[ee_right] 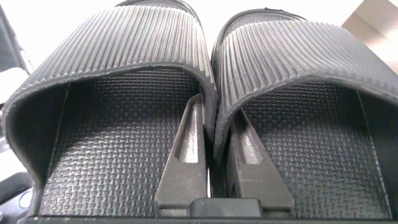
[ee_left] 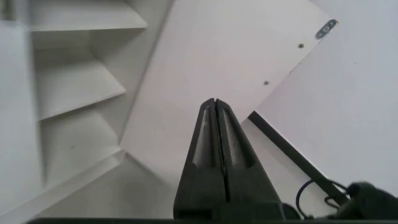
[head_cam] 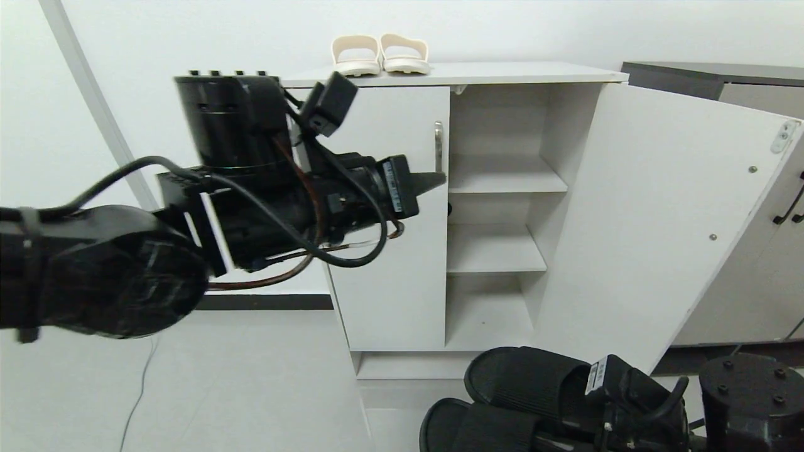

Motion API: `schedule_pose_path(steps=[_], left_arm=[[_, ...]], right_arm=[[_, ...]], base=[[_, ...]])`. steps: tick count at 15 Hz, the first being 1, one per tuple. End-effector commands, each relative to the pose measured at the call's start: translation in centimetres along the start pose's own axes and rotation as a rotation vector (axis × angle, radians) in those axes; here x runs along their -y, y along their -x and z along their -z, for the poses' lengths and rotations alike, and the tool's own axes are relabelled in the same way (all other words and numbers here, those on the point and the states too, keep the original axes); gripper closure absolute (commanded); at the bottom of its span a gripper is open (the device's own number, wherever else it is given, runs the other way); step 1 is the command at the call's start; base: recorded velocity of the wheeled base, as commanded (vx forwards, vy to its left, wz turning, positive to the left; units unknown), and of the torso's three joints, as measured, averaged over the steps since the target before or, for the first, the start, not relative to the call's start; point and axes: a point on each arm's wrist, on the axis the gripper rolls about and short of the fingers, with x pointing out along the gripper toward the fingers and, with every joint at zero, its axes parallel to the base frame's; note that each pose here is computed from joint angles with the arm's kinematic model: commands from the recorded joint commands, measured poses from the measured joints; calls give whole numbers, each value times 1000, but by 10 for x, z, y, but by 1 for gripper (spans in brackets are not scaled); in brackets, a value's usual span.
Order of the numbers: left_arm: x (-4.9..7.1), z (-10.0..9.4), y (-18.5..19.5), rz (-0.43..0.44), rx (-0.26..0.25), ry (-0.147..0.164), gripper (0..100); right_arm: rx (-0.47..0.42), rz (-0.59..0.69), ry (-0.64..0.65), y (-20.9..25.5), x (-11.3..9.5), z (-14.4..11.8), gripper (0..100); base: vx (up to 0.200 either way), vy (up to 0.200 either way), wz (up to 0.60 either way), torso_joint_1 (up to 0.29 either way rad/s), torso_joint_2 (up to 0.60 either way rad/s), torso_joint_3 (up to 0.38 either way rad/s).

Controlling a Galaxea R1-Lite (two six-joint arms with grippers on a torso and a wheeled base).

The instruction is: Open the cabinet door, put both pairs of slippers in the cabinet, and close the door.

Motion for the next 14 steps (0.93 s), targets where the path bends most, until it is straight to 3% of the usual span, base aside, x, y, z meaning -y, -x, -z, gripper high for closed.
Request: schedule_pose_path(steps=[1,4,6,7,8,11,14], left_arm=[[17,-6,112,-64,99,-26,100],[39,22,202,-207,123,-39,100],[44,52,247,-351,106,-82,100],[43,61,256,-389,100,-92,100],[42,80,279,-507,129,-133,100],[41,123,306,-713,231,-175,100],[29,169,314,-900,217,-231,100]], right_arm=[[-4,6,-3,-2,1,1,100],[-4,6,-4,-3,2,1,100],[-5,9,-6,-3,2,1,100],[-5,9,-6,-3,2,1,100],[-8,13,-9,-4,3,1,100],[-11,21,-13,-5,5,2,100],[-10,23,-12,-5,5,2,100]], base=[[0,0,0,0,0,0],[0,0,0,0,0,0],[0,0,0,0,0,0],[0,0,0,0,0,0],[0,0,0,0,0,0],[0,0,0,0,0,0],[0,0,0,0,0,0]])
